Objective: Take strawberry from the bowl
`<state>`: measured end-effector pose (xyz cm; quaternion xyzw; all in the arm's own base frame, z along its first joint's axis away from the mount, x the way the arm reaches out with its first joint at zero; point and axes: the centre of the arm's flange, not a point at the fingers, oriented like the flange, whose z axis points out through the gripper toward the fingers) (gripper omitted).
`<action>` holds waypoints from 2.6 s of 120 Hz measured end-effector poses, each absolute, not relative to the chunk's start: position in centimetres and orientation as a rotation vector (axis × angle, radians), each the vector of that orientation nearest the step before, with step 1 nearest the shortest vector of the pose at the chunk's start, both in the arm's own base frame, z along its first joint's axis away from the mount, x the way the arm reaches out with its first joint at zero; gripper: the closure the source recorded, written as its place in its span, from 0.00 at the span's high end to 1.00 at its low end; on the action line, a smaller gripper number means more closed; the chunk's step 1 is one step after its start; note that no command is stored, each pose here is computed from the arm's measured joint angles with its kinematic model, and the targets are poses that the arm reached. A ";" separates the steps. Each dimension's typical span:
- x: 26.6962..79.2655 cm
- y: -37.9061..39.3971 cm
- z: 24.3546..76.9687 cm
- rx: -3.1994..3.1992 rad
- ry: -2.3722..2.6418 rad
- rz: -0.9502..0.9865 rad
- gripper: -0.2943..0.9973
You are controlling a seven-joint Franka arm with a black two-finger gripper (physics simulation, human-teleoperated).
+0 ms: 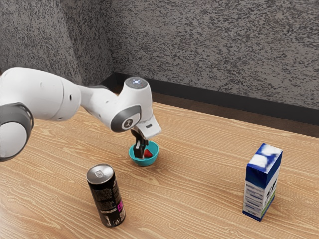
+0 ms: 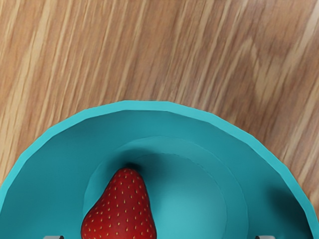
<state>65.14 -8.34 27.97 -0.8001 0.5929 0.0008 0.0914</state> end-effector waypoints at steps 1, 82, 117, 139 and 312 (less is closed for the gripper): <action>65.1 -8.3 27.9 -2.376 1.763 0.002 0.61; 66.2 -8.3 26.0 -2.318 1.827 -0.029 0.53; 66.1 -7.7 24.9 -2.325 1.826 -0.019 0.49; 66.3 -7.7 25.3 -2.310 1.817 -0.030 0.44; 53.1 -7.9 30.5 -2.458 1.616 0.027 0.57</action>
